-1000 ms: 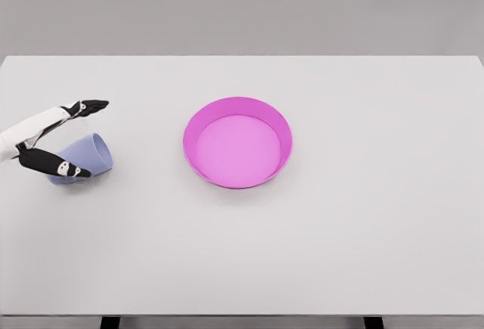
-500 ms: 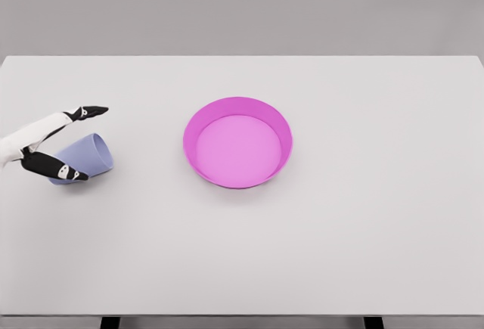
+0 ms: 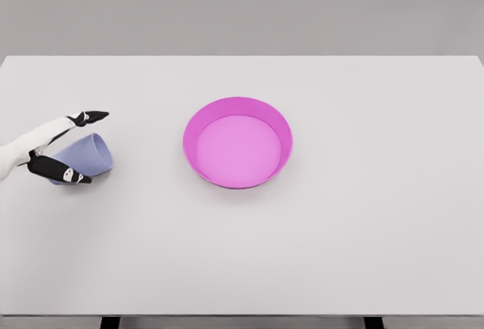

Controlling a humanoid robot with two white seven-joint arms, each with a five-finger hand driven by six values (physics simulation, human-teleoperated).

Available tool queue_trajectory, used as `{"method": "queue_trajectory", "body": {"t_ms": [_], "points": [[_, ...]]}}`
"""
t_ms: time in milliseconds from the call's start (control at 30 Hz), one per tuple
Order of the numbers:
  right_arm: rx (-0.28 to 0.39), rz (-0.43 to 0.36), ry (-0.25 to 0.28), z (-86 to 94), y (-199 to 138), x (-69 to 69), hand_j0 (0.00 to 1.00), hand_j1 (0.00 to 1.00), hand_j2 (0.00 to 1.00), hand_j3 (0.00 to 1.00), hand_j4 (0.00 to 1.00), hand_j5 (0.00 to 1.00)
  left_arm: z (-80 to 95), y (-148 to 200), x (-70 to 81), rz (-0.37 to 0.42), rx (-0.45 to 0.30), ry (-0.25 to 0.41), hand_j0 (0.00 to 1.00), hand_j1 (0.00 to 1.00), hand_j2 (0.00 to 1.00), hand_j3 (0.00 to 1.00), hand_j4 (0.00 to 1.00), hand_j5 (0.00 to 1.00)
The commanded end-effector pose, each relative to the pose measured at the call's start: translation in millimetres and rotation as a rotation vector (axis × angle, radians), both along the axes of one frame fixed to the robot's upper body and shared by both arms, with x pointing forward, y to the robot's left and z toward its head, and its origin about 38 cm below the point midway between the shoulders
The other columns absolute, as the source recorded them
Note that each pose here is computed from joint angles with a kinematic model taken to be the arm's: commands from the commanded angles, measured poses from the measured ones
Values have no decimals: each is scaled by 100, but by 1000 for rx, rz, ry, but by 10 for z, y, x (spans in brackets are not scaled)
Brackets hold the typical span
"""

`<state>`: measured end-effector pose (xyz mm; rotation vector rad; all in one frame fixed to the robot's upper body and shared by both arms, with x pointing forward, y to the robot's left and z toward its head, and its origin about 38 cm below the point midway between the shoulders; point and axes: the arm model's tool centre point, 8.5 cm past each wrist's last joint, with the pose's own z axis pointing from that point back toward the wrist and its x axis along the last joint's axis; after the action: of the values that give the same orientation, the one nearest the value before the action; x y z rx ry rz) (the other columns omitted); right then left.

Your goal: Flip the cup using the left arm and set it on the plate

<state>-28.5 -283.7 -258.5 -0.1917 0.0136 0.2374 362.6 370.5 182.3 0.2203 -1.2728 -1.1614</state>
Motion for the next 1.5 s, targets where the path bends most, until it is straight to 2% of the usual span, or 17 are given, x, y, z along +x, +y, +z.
{"method": "queue_trajectory", "body": {"t_ms": [0, 267, 367, 533, 600, 1067, 1300, 1467], "points": [[0, -1, 0, 0, -2, -1, 100, 100, 100, 100, 100, 100, 1, 1, 0, 1, -2, 2, 100, 100, 100, 100, 100, 100], [0, -1, 0, 0, -2, -1, 100, 100, 100, 100, 100, 100, -4, 18, 3, 7, 28, -2, 100, 100, 100, 100, 100, 100], [0, -1, 0, 0, -2, -1, 100, 100, 100, 100, 100, 100, -14, 28, 6, 8, 67, -10, 100, 100, 100, 100, 100, 100], [0, 0, 0, 0, -2, -1, 100, 100, 100, 100, 100, 100, -18, 20, 7, 5, 66, -8, 100, 100, 100, 100, 100, 100], [0, 0, 0, 0, -2, -1, 100, 100, 100, 100, 100, 100, -60, -38, 10, 4, 44, -9, 100, 100, 100, 100, 100, 100], [0, -1, 0, 0, -2, -1, 100, 100, 100, 100, 100, 100, -111, -39, 15, 28, 48, 18, 100, 100, 100, 100, 100, 100], [0, -1, 0, 0, -2, -1, 100, 100, 100, 100, 100, 100, -142, -1, 16, 67, 53, 46, 100, 100, 100, 100, 100, 100], [0, -1, 0, 0, -2, -1, 100, 100, 100, 100, 100, 100, -179, -17, 25, 82, 65, 60, 94, 94, 94, 94, 94, 94]]}}
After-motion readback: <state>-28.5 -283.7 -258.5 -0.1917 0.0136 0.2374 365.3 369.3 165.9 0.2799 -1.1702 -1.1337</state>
